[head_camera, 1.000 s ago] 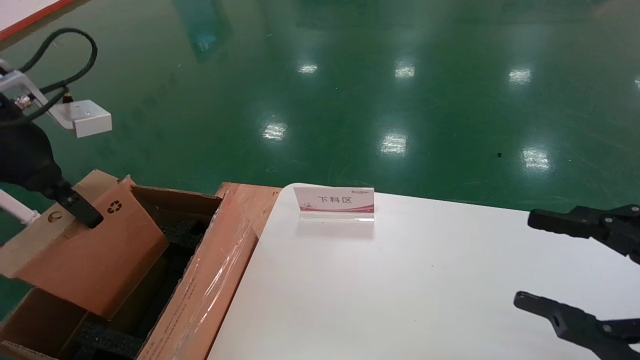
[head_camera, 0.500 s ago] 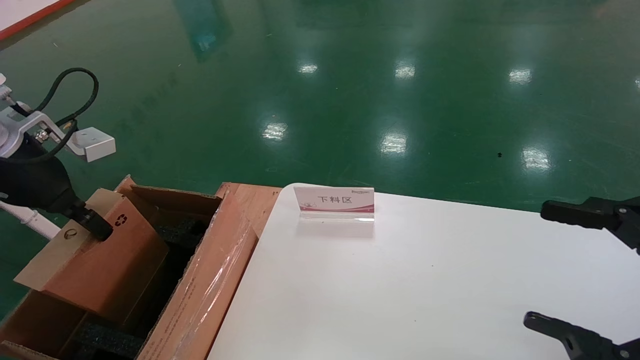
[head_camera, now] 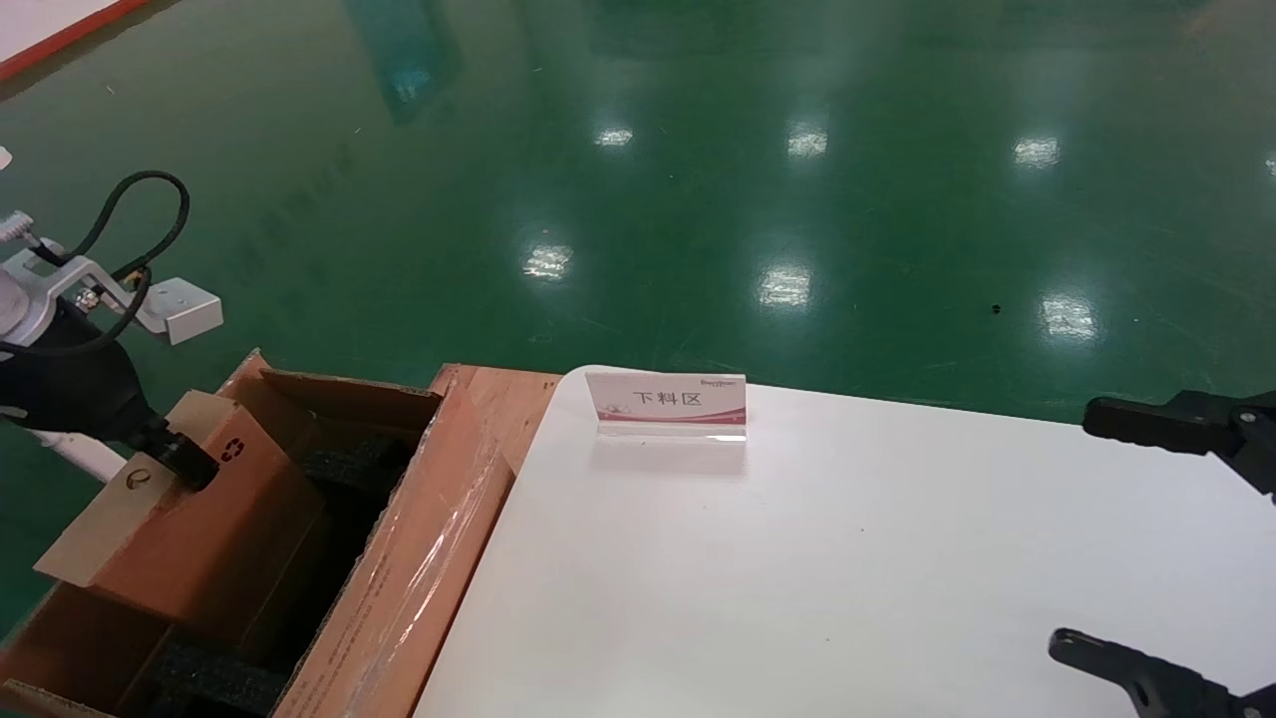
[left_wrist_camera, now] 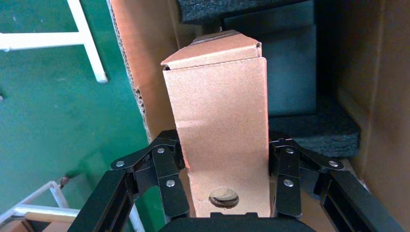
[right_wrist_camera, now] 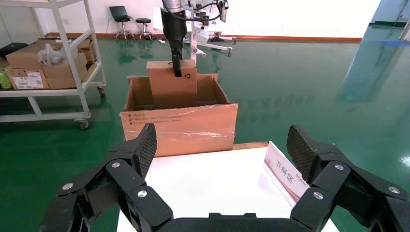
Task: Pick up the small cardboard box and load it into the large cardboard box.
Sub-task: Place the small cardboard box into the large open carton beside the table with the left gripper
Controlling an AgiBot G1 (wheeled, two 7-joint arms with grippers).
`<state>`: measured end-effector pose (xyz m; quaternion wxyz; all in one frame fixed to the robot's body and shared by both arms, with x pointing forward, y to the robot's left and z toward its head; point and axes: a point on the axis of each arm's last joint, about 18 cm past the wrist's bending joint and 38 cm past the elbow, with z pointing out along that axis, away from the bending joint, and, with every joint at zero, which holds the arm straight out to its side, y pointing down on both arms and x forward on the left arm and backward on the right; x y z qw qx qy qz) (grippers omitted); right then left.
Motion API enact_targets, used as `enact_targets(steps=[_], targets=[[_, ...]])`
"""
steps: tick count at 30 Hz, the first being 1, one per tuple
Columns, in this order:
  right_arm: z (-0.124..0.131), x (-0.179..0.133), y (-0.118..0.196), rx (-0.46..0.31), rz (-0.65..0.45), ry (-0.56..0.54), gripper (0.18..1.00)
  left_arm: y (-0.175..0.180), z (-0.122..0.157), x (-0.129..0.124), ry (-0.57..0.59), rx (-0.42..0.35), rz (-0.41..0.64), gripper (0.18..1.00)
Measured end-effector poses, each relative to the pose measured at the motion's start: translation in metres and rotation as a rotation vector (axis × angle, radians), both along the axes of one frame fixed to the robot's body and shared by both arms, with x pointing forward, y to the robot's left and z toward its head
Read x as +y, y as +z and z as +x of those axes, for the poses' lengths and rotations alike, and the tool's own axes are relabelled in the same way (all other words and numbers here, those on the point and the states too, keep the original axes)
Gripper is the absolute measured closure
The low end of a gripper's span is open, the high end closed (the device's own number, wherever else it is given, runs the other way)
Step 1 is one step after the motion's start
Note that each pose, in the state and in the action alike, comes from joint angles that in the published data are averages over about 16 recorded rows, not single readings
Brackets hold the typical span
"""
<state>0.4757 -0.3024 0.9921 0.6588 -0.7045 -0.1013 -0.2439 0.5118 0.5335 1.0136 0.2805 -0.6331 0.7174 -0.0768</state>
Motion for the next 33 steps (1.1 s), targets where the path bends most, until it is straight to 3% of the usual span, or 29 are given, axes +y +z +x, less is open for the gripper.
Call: enact_targets(steps=[33], targets=[[0.000, 0.000, 0.000, 0.000, 0.000, 0.000, 0.178, -0.015, 0.020, 0.019, 0.018, 0.007, 0.086, 0.774]])
